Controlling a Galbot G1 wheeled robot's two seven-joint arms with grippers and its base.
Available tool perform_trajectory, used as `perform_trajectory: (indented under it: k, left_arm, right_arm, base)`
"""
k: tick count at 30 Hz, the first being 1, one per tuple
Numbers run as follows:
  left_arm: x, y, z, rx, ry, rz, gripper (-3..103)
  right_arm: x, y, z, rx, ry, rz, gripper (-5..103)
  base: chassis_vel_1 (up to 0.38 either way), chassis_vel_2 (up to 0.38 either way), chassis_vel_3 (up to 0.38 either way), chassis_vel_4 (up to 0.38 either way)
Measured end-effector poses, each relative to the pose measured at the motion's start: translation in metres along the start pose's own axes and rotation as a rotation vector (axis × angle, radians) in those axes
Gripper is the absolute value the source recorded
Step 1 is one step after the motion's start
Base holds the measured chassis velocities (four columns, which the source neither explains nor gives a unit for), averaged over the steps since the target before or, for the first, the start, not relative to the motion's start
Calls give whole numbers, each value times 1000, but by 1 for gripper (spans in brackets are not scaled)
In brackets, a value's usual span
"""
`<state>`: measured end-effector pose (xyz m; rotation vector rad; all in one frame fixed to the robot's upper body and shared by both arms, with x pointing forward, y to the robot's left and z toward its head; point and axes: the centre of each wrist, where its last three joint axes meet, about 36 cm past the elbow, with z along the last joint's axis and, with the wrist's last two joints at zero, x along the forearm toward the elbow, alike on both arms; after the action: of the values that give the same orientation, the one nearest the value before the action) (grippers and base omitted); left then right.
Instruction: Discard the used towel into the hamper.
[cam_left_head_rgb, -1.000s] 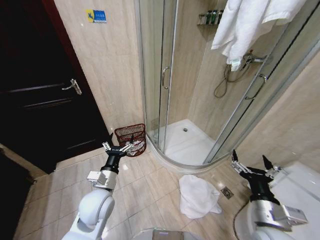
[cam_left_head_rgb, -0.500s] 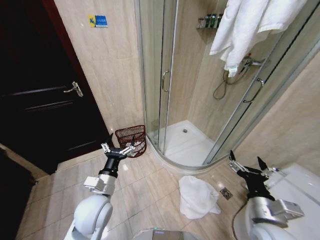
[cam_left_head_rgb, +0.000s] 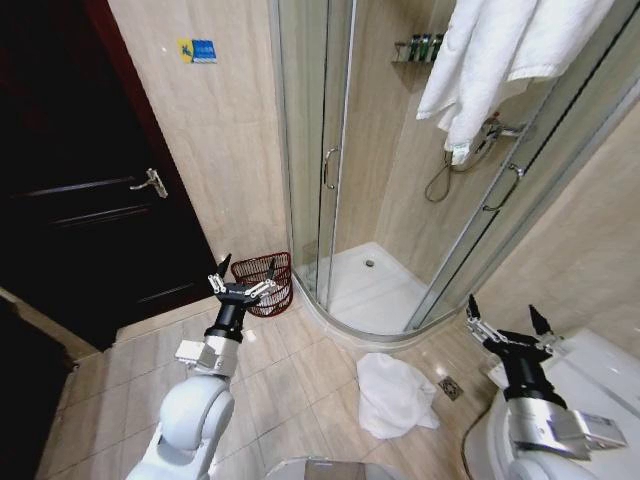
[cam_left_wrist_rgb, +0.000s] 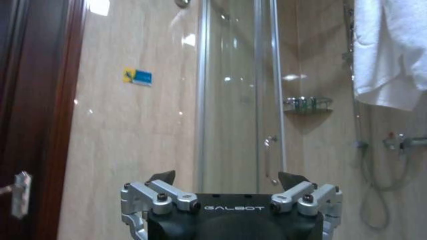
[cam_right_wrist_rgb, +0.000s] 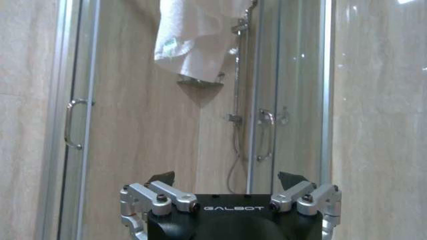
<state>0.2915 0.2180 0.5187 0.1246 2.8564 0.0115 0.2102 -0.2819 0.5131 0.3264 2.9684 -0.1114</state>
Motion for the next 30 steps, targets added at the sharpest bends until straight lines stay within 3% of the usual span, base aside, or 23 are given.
perform_trajectory:
  k: [4, 6, 14, 30]
  left_arm:
    - [-10, 19, -1, -47, -2, -40, 100]
    - [-11, 29, -1, -59, 39, -52, 100]
    - [-7, 36, 5, -70, 125, -70, 100]
    - [-4, 39, 15, -71, 89, -59, 100]
  right_arm:
    - [-2, 0, -1, 4, -9, -10, 100]
    - [-3, -1, -1, -5, -13, -8, 100]
    - [-7, 2, 3, -45, -17, -35, 100]
    - [-20, 5, -6, -40, -48, -31, 100]
  base:
    - [0, 0, 0, 0]
    - [0, 0, 0, 0]
    - [0, 0, 0, 0]
    - [0, 0, 0, 0]
